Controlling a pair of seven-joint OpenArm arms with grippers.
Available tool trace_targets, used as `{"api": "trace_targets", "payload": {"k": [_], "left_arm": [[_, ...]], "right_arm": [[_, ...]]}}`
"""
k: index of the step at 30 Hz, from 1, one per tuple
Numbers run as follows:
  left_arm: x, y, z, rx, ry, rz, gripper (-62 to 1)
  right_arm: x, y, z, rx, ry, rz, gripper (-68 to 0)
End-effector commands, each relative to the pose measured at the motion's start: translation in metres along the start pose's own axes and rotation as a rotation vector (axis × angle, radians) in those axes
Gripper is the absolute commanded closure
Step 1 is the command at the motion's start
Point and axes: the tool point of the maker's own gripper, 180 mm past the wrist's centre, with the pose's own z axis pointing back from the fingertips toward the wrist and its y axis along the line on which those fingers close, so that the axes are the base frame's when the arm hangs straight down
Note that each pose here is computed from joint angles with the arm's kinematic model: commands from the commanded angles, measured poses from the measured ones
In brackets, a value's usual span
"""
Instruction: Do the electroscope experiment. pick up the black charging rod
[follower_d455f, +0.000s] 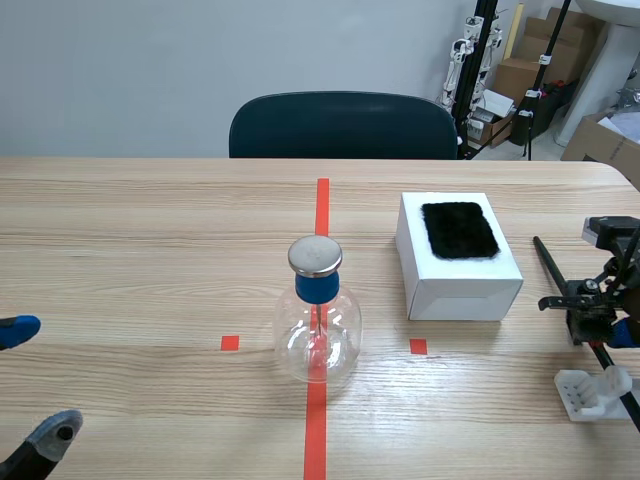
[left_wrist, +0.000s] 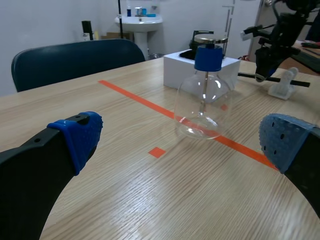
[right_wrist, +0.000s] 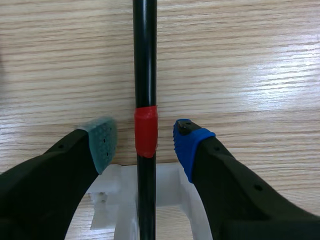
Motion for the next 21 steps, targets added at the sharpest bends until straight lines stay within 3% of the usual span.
{"api": "trace_targets", "payload": {"k": [1,12,21], "left_arm": [[0.008,0.001,-0.002,-0.003,-0.043,-0.007,-62.3],[0.004,-0.006,-0.004,-0.055,-0.029,-0.016,-62.3],[-0.007,0.000,-0.003,-0.018,-0.012,-0.008,-62.3]], "right_arm": [[0.009,-0.007,0.005,-0.011,-0.023,-0.008,-18.7],[0.009,-0.007,0.005,-0.011,-0.023,-0.008,0.4],[0.006,-0.007,0.005,-0.010,-0.013,-0.007,0.2]]}}
